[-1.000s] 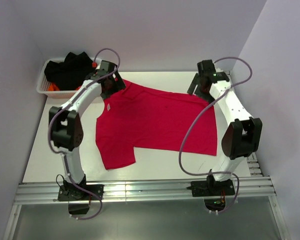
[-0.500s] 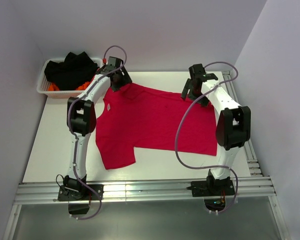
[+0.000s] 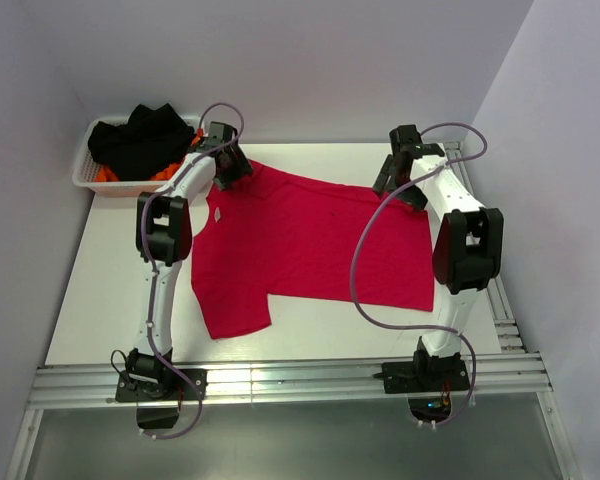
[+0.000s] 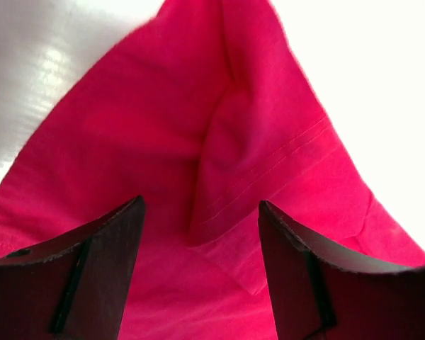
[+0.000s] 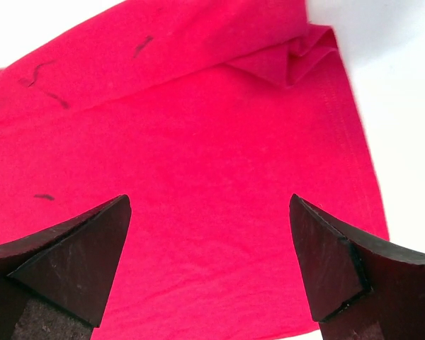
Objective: Fold and stack the t-shirts
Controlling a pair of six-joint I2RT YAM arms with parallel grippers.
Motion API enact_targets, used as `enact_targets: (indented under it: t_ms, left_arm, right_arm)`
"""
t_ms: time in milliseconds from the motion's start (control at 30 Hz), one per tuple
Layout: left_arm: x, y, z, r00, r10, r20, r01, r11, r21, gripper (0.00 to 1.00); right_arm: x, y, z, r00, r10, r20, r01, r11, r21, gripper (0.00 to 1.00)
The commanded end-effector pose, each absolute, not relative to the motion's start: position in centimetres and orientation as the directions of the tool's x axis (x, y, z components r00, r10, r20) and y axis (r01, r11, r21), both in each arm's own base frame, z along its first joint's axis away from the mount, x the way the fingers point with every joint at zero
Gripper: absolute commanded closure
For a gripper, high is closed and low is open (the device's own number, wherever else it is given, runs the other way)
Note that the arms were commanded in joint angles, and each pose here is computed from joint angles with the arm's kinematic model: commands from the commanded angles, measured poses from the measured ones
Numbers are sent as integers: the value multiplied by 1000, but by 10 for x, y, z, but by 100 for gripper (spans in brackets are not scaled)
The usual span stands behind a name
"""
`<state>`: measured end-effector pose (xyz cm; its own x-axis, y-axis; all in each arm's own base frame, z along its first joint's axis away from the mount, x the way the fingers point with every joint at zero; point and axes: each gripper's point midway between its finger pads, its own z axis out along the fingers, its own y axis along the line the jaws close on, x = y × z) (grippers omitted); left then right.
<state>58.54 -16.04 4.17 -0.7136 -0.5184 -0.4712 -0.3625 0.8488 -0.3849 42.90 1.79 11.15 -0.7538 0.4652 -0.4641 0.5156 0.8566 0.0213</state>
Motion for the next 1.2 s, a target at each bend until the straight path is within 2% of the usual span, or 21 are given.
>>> enact_targets:
  t_ms: [0,400,1167]
  left_arm:
    - [598,-166,43,-697,-538,-473,-359,834,-419,29]
    - [598,-185,58,-703,-541,-462,-323,821,-471,35]
    - [572,-171,82,-707,-495,-505,-326,862,-389,37]
  right_arm:
    - [434,6,117,-739,475,-478,537,844,8,0]
    - [428,-4,105,-740,495,-455,559,829,-7,0]
    - [423,1,102,-738,512,-440,557,830,30,0]
